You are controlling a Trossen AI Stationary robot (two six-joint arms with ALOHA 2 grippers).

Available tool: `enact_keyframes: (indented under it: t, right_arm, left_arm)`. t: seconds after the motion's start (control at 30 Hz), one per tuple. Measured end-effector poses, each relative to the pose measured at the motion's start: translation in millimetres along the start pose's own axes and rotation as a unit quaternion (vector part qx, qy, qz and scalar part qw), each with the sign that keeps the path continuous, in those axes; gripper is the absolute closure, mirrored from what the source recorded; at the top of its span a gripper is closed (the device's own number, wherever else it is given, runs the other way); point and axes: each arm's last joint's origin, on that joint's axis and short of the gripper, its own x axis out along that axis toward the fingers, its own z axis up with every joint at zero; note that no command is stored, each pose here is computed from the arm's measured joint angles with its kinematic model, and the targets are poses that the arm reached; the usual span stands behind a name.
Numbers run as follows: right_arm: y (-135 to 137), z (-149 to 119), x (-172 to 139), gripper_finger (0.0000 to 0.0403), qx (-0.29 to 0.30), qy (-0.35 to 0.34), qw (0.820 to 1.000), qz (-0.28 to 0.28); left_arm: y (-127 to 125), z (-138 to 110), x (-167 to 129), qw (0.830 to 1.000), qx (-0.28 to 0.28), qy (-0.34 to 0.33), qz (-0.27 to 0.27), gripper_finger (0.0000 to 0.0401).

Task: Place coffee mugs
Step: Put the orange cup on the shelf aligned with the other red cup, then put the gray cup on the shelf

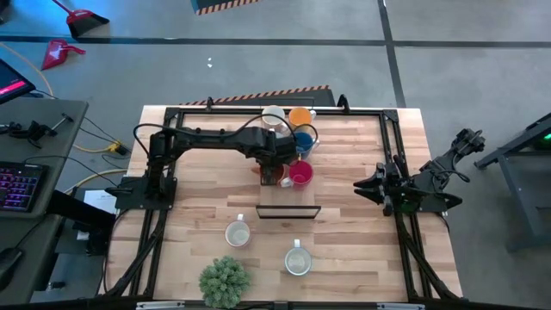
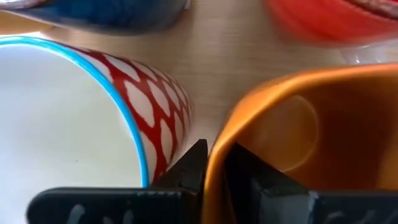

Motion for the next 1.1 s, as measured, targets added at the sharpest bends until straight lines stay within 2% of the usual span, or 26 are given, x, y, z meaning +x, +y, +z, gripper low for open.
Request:
enact_keyframes:
  t: [0.47, 0.73, 1.1]
  right_arm:
    - [0, 0, 0, 0.0297, 0.0, 0.005, 1.0, 0.007]
    - [1, -1, 0, 0.0297, 0.0, 0.011, 1.0, 0.015]
    - [1, -1, 0, 0.0297, 0.0, 0.011, 1.0, 0.015]
  left_arm:
    - [3, -1, 0, 1.0, -0.008, 0.008, 0.023, 0.0285]
    - [4, -8, -7, 0.999, -0.015, 0.026, 0.019, 0.0283]
    - [11, 1, -36, 0.999, -0.034, -0.017, 0.03, 0.0283]
